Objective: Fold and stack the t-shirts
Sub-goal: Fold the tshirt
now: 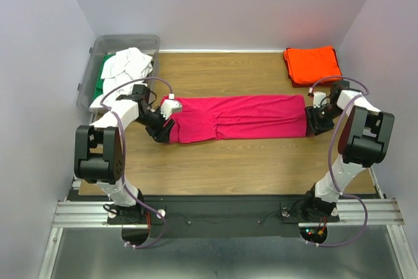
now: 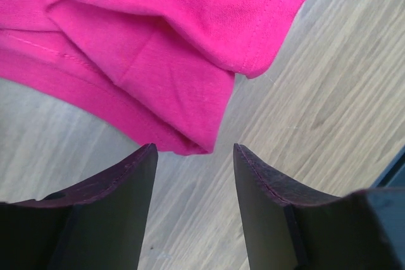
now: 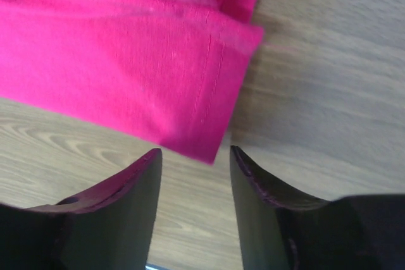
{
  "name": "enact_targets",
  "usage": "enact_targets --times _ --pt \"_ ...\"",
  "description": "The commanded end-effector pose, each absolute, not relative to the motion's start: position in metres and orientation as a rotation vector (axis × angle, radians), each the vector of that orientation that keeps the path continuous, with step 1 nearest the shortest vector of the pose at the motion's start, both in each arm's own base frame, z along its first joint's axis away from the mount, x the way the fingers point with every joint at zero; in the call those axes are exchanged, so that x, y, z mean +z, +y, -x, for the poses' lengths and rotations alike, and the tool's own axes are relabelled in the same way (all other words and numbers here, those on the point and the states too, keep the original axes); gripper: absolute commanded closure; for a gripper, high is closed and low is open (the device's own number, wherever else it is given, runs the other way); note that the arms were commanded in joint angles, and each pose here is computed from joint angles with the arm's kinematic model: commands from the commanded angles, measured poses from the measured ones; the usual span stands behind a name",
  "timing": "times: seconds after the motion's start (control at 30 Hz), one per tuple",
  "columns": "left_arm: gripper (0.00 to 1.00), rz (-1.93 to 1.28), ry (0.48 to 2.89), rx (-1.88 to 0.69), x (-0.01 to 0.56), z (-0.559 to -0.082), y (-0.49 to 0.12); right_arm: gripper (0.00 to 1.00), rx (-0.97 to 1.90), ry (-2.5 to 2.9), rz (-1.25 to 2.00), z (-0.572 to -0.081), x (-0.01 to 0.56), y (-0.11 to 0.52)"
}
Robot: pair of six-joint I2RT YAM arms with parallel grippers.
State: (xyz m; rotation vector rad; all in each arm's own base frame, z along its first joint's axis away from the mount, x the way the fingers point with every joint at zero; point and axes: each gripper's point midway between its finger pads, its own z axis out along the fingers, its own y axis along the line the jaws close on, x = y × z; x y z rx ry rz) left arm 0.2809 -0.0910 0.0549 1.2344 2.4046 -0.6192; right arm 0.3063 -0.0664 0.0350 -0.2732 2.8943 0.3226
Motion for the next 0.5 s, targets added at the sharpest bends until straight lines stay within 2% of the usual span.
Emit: enact_targets --times 0.0,0.17,0.37,0.4,0.47 --pt "0.39 -1.239 2.408 -0.706 0.051 -0.27 -0.098 0.49 0.395 2.876 0.243 -0.314 0.024 -0.059" --pt "0.46 -1.252 2.419 -0.716 0.047 -0.267 -0.099 0.62 0.413 2.886 0.23 -0.314 0.019 -0.058" --pt "0.79 -1.271 2.458 -0.713 0.039 -0.263 -0.095 0.91 0.399 2.882 0.234 -0.314 0.021 -0.059" --pt "0.89 -1.276 2.474 -0.713 0.037 -0.26 -0.093 0.99 0.389 2.886 0.236 -0.314 0.021 -0.06" --pt "0.97 -1.283 2.499 -0.669 0.037 -0.26 -0.087 0.99 0.368 2.886 0.236 -0.314 0.023 -0.062"
